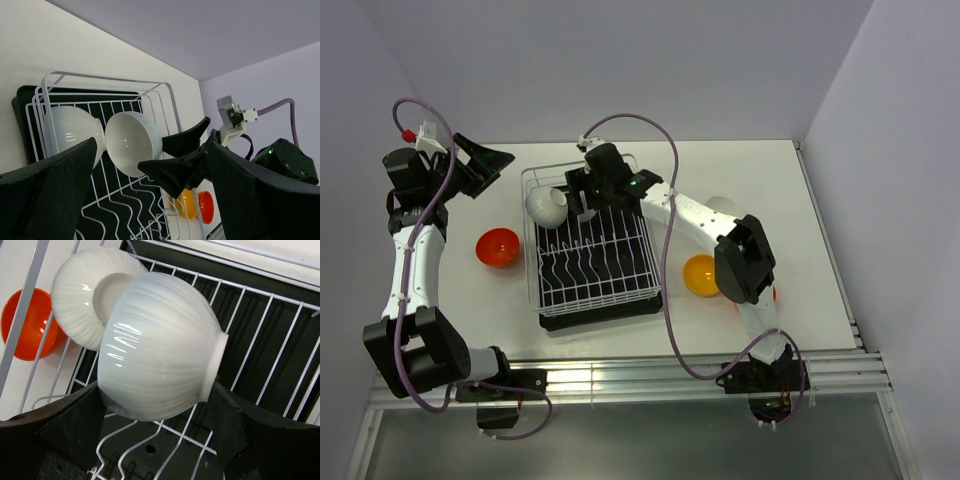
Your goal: Load the bowls into the dish rack
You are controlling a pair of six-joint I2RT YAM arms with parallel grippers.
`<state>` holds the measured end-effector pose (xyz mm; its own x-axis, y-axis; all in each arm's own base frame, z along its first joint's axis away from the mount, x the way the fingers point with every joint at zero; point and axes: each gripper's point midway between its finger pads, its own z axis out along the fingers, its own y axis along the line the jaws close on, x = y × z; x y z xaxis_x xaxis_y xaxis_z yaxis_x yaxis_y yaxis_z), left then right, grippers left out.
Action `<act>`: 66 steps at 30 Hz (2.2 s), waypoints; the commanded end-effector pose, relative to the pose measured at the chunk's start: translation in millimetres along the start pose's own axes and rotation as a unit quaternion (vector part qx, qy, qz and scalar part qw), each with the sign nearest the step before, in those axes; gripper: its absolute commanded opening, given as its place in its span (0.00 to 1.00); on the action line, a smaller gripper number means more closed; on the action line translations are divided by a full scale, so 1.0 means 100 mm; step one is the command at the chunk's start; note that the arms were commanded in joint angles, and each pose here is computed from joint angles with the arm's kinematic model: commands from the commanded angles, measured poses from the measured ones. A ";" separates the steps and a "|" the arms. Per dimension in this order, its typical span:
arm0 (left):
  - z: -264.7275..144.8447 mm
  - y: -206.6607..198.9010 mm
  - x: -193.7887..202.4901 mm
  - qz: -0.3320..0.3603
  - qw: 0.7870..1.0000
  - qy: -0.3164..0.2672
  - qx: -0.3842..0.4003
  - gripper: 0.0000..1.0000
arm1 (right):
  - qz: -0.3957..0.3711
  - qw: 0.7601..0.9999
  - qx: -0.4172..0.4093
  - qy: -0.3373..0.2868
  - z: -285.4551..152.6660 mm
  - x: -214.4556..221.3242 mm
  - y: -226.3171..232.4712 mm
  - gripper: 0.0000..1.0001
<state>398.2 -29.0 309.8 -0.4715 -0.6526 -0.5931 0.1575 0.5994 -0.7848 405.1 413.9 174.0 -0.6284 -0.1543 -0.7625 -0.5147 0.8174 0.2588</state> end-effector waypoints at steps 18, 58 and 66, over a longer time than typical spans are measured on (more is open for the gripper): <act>-0.08 -0.07 -0.08 0.023 1.000 -0.011 0.018 0.98 | -0.067 0.990 0.094 -0.085 0.20 -0.42 -0.05 0.00; -0.08 -0.04 -0.03 0.025 0.999 -0.003 0.021 0.99 | -0.091 0.996 -0.002 -0.019 0.31 -0.12 0.40 1.00; -0.10 -0.07 -0.04 0.031 0.999 -0.006 0.022 0.99 | -0.087 0.995 -0.019 -0.036 0.14 -0.28 0.48 1.00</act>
<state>395.0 -25.1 302.5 -0.4832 -0.6542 -0.5818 0.1522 0.5916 -0.7917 415.2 452.6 141.4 -0.5349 -0.3139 -0.7845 -0.5898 0.8035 0.0806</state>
